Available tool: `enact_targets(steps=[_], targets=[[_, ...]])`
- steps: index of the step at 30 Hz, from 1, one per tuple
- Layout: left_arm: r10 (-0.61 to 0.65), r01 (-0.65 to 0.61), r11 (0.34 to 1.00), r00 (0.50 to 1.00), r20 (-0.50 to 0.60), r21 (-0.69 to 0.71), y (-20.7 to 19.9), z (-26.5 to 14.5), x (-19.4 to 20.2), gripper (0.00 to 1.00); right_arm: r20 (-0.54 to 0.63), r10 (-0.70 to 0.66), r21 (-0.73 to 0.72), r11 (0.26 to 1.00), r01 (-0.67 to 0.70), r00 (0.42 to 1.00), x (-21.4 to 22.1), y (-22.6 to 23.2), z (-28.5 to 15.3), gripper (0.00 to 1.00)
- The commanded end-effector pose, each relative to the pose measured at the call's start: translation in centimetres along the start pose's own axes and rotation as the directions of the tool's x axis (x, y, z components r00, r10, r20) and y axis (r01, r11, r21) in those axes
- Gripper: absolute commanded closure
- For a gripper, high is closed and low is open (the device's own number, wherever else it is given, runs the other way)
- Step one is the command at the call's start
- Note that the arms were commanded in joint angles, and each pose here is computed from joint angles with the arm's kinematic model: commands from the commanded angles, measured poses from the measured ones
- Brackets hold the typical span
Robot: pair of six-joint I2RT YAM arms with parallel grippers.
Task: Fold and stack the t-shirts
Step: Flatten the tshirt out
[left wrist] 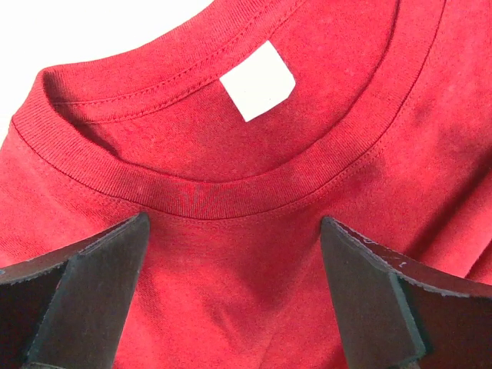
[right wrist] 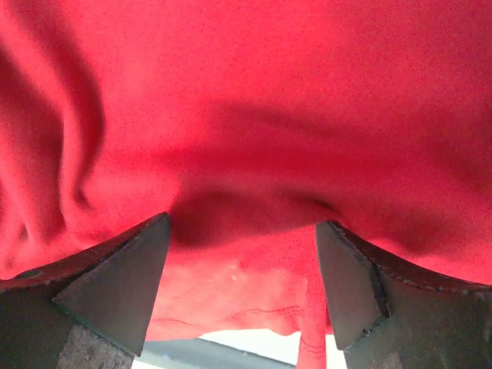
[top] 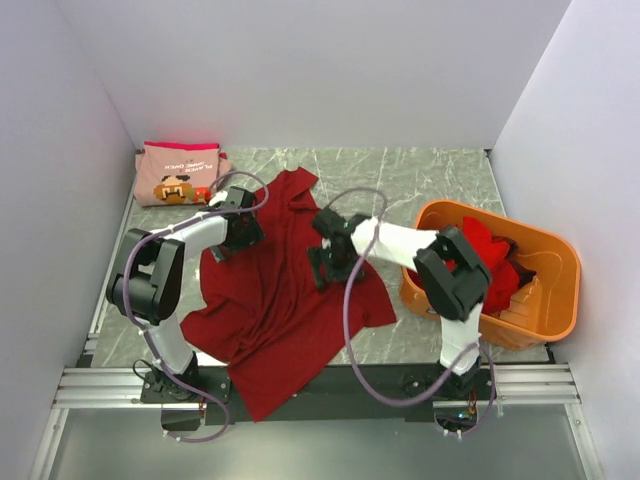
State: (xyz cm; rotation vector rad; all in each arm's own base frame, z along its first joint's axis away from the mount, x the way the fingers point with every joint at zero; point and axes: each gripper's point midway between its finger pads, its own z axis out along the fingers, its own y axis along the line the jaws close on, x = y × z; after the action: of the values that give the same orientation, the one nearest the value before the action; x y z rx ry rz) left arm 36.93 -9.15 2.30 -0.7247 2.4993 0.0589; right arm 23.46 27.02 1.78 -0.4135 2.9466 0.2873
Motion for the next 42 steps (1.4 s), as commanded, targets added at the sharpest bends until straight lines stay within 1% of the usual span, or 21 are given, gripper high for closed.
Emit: enact_targets(steps=[1,5,6,7,9,11,12,13,17,18,19,23,27,30,32,33,35,36,37,41,42], targets=[[-0.005,0.004,1.0,1.0,-0.021,-0.028,1.4,0.9,0.4,0.01,-0.003,0.019,0.151,0.988,-0.018,1.0,-3.5,-5.7,2.5,0.17],[-0.014,0.013,1.0,1.0,-0.021,-0.022,1.0,1.0,-0.3,0.01,0.073,-0.002,0.197,0.98,-0.013,0.997,-10.7,-6.6,1.8,0.17],[-0.016,0.015,1.0,1.0,-0.02,-0.016,0.8,1.0,-0.5,0.01,0.044,-0.001,0.213,0.977,-0.008,0.999,-11.2,-7.3,2.9,0.17],[-0.017,0.017,1.0,1.0,-0.02,-0.009,0.6,1.0,-0.6,0.01,0.113,0.015,0.198,0.98,-0.037,0.993,-14.8,-7.3,1.6,0.17],[-0.026,0.026,1.0,0.999,-0.022,0.006,0.0,1.1,-1.0,0.0,0.156,0.041,0.201,0.977,-0.072,0.987,-18.6,-8.6,1.6,0.17],[-0.033,0.034,0.999,0.999,-0.022,0.025,-0.9,1.1,-1.6,0.01,0.202,0.051,0.186,0.978,-0.09,0.978,-21.5,-9.3,1.5,0.17],[-0.033,0.034,0.999,0.999,-0.03,0.021,-1.0,1.3,-1.6,0.01,0.175,0.058,0.19,0.977,-0.091,0.983,-21.7,-10.0,2.9,0.17],[-0.036,0.036,0.999,0.999,-0.032,0.02,-1.2,1.4,-1.7,0.01,0.269,0.057,0.146,0.984,-0.099,0.961,-25.1,-9.4,0.7,0.17],[-0.051,0.052,0.998,0.999,-0.016,0.042,-2.4,1.2,-3.3,0.01,0.408,0.069,0.006,0.997,-0.078,0.91,-29.5,-8.8,-1.8,0.16],[-0.053,0.053,0.998,0.999,-0.009,0.045,-2.5,1.1,-3.8,0.01,0.499,0.059,-0.024,0.998,-0.054,0.865,-31.3,-8.2,-4.8,0.16],[-0.056,0.056,0.997,0.998,-0.002,0.05,-2.7,1.0,-4.2,0.01,0.495,0.05,-0.027,0.999,-0.042,0.867,-30.8,-8.1,-4.6,0.15],[-0.072,0.071,0.997,0.997,0.021,0.045,-3.2,0.2,-6.1,0.01,0.56,0.009,-0.03,1.0,0.009,0.829,-31.0,-7.1,-9.5,0.15],[-0.092,0.083,0.99,0.993,0.074,0.116,-3.6,-2.8,-7.7,0.01,0.602,-0.034,-0.011,0.999,0.051,0.798,-29.7,-5.9,-14.1,0.15],[-0.117,0.101,0.984,0.988,0.101,0.147,-2.8,-5.2,-7.9,0.0,0.605,-0.056,0.009,0.998,0.063,0.794,-27.7,-5.1,-16.0,0.14],[-0.117,0.104,0.984,0.989,0.087,0.143,-1.8,-5.8,-6.5,0.0,0.571,-0.072,0.055,0.997,0.049,0.818,-25.2,-4.6,-15.2,0.14],[-0.13,0.11,0.978,0.986,0.105,0.178,-2.0,-7.2,-6.5,0.01,0.588,-0.045,0.056,0.998,0.015,0.808,-24.2,-4.4,-16.8,0.14],[-0.112,0.097,0.981,0.991,0.08,0.17,-0.8,-7.1,-3.9,0.01,0.531,-0.044,0.091,0.996,-0.005,0.846,-20.6,-4.1,-14.5,0.14],[-0.125,0.106,0.975,0.988,0.086,0.194,-0.9,-8.1,-3.2,0.01,0.565,-0.015,0.064,0.998,-0.025,0.825,-19.6,-3.4,-15.9,0.14],[-0.122,0.105,0.973,0.99,0.076,0.206,-0.8,-8.3,-2.3,0.01,0.498,-0.024,0.075,0.997,-0.016,0.867,-16.5,-3.1,-13.0,0.14],[-0.105,0.102,0.976,0.994,0.007,0.193,1.9,-8.0,3.2,0.01,0.464,0.007,0.001,1.0,-0.008,0.886,-10.3,-0.6,-11.0,0.14],[-0.127,0.122,0.969,0.992,0.01,0.213,2.1,-8.6,3.4,0.01,0.417,-0.001,0.003,1.0,0.0,0.909,-8.3,-0.8,-9.2,0.14]])
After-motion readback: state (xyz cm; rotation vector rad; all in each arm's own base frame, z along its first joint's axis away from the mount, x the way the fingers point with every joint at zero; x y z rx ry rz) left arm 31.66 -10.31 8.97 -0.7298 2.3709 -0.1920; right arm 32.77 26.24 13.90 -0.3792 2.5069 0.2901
